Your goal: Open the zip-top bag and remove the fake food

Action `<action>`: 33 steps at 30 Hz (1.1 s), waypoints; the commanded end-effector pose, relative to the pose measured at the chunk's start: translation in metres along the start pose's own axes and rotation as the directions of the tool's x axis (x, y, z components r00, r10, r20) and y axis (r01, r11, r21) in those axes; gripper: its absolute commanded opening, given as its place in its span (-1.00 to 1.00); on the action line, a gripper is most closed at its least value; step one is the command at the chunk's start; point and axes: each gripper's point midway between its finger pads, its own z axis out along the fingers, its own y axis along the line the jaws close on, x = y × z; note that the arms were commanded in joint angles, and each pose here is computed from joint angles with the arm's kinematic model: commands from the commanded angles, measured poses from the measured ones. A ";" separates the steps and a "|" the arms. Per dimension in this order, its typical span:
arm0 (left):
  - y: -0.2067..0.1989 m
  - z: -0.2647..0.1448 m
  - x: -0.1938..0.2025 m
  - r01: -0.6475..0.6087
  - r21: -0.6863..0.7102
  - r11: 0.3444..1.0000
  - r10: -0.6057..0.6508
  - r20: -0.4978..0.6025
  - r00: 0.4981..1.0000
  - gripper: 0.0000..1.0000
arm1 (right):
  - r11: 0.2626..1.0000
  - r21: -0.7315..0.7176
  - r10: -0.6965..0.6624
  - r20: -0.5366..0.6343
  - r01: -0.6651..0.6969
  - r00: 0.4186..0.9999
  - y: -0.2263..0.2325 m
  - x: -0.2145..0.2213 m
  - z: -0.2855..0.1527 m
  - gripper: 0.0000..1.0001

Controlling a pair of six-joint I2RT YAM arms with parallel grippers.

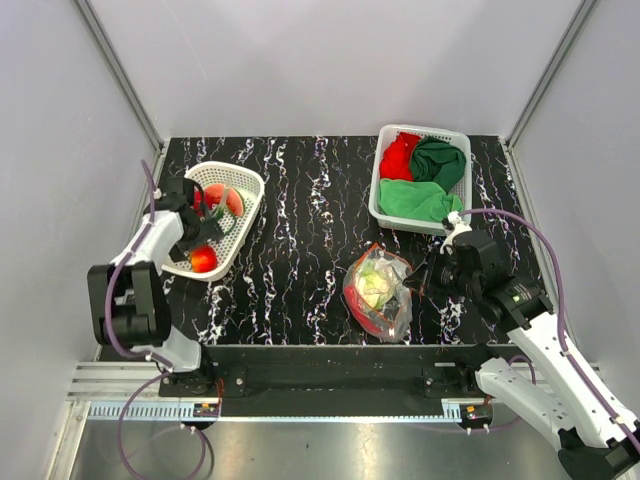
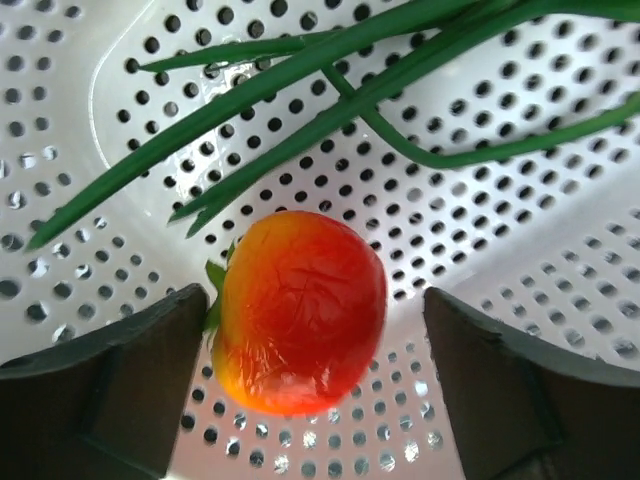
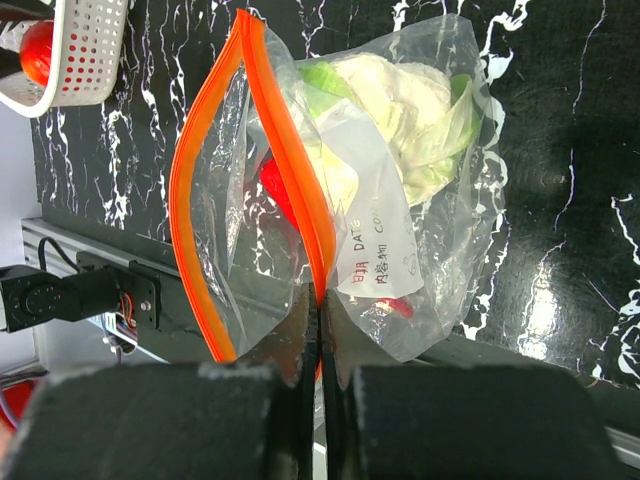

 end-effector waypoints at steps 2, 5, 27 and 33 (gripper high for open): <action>-0.022 -0.051 -0.015 -0.007 0.162 0.987 -0.015 0.132 0.991 0.88 | 0.998 -0.056 -0.037 0.029 0.038 0.999 0.014 -0.010 -0.007 -1.00; -0.061 -0.090 0.001 -0.093 0.300 0.950 0.038 0.183 0.982 0.79 | 0.997 -0.061 -0.037 0.027 0.038 0.999 0.015 -0.009 -0.006 -1.00; -0.277 -0.289 0.278 -0.644 0.762 0.071 0.636 0.463 0.618 -0.23 | 0.993 -0.113 -0.028 0.042 0.032 0.999 0.026 -0.012 -0.013 -1.00; -0.295 -0.253 0.304 -0.660 0.745 0.094 0.731 0.398 0.554 -0.37 | 0.992 -0.124 -0.021 0.016 0.023 1.000 0.027 -0.008 -0.011 -1.00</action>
